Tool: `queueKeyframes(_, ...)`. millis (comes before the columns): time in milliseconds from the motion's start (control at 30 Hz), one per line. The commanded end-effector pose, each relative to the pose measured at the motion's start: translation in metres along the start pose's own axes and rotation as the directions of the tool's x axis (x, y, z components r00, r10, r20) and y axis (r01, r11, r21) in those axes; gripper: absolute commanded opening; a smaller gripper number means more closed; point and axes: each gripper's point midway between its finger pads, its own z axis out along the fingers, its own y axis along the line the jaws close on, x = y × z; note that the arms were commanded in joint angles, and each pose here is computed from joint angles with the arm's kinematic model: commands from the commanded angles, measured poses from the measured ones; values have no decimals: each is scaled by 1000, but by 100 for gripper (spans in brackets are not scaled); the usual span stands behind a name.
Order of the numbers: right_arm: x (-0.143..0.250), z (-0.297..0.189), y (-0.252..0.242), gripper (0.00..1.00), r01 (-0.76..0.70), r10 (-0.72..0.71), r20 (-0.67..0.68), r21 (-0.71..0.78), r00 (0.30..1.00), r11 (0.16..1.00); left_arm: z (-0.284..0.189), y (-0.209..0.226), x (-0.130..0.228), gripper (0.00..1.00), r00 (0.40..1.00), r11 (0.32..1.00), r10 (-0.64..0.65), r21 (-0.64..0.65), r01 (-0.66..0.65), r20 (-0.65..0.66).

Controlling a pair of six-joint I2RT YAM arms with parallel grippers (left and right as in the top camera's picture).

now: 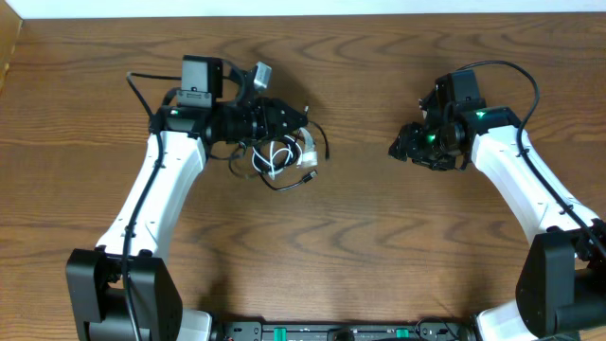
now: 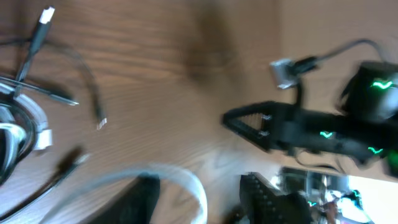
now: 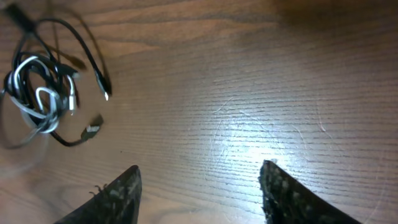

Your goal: Untangle cables

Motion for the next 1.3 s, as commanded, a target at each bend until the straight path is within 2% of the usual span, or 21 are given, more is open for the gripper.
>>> queueKeyframes(0,0,-1,2,58,19,-19,3,-2,1000,1000,4,6,3,71,985,977,171,-126,-170,-1)
queueKeyframes(100,1,-1,1,59,17,-17,-1,-1,1000,1000,2,32,8,76,989,945,146,-293,-145,-19)
queueKeyframes(133,2,-1,0,60,17,-17,-4,3,1000,1000,-2,47,13,78,992,914,125,-385,-127,-31)
queueKeyframes(200,2,-1,-1,61,19,-19,-5,9,1000,1000,-9,64,18,78,993,867,107,-484,-114,-43)
queueKeyframes(233,2,-1,-1,61,22,-22,-5,9,1000,1000,-19,80,18,78,995,807,97,-581,-100,-37)
queueKeyframes(333,3,-1,-1,61,22,-22,-6,9,1000,1000,-26,94,12,76,994,757,106,-646,-95,-21)
queueKeyframes(433,3,-1,-1,61,22,-22,-6,9,1000,1000,-21,101,3,64,990,742,139,-660,-116,-18)
queueKeyframes(467,3,-1,-1,61,22,-22,-7,9,1000,1000,-14,106,-2,62,983,736,179,-657,-164,-44)
queueKeyframes(633,3,-1,-1,61,22,-22,-8,10,1000,1000,8,130,-5,59,928,682,308,-632,-368,-209)
queueKeyframes(800,3,-1,-1,61,22,-22,-8,11,1000,1000,23,151,2,56,859,632,373,-582,-512,-350)
queueKeyframes(1033,3,-1,-1,61,23,-23,-9,10,1000,1000,43,179,-9,52,836,586,403,-597,-548,-372)
queueKeyframes(1200,4,-1,-1,61,22,-22,-13,13,1000,1000,54,197,-4,37,835,585,379,-596,-550,-398)
queueKeyframes(1267,4,-1,-1,61,22,-22,-11,12,1000,1000,55,199,-3,35,835,586,376,-596,-550,-401)
